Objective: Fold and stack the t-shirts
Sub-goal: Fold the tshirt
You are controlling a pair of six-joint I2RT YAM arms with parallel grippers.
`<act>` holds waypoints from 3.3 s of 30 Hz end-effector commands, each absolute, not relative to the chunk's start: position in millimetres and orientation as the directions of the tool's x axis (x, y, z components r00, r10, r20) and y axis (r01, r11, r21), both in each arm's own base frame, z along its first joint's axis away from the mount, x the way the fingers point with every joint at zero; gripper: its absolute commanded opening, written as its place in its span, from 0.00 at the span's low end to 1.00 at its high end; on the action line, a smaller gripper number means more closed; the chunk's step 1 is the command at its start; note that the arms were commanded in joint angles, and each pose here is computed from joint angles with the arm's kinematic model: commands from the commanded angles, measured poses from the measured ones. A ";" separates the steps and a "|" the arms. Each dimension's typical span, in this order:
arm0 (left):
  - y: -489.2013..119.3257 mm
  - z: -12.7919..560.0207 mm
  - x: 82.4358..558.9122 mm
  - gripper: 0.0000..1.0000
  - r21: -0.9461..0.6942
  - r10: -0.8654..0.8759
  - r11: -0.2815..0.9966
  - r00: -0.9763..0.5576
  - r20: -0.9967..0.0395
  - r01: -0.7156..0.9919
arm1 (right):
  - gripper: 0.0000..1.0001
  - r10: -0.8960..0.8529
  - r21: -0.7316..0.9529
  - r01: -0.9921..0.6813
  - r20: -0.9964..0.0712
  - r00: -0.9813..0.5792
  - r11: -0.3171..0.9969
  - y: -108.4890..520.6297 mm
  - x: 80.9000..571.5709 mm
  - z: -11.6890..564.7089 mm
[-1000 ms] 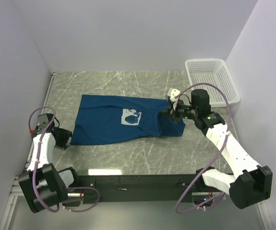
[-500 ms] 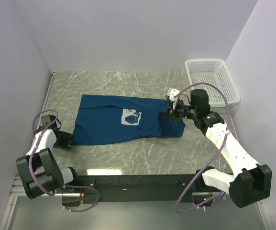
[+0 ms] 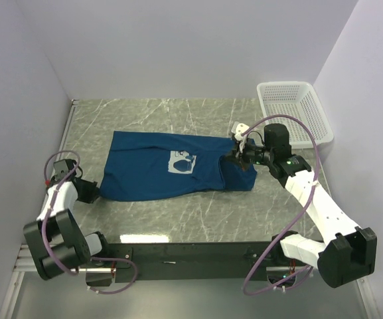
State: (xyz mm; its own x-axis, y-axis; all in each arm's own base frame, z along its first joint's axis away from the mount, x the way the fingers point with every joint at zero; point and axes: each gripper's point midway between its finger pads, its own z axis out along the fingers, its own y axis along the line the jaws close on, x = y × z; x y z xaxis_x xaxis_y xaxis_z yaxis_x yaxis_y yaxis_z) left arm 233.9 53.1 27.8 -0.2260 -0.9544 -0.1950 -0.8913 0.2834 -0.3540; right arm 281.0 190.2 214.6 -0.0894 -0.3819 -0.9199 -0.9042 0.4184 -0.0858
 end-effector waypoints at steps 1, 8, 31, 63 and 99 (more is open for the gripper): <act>38.8 58.4 249.0 0.01 -0.495 -0.948 0.317 -0.257 -0.187 -0.809 | 0.00 -0.385 -0.116 -0.898 -0.921 -0.062 0.424 188.0 285.9 222.4; 20.6 86.7 252.6 0.01 -0.602 -0.964 0.260 -0.235 -0.121 -0.755 | 0.00 -0.409 -0.188 -0.884 -0.913 -0.003 0.427 181.8 285.1 234.1; 50.2 96.7 282.6 0.00 -0.661 -0.991 0.114 -0.127 -0.028 -0.742 | 0.00 -0.459 -0.269 -0.735 -0.886 -0.064 0.622 137.4 345.0 245.5; 68.0 88.0 354.5 0.01 -0.664 -0.978 0.140 -0.208 0.024 -0.735 | 0.00 -0.450 -0.238 -0.726 -0.887 -0.109 0.645 131.3 377.9 237.0; 56.0 81.9 403.3 0.01 -0.660 -0.976 0.132 -0.213 0.044 -0.740 | 0.00 -0.451 -0.228 -0.677 -0.876 -0.172 0.700 114.2 398.8 223.5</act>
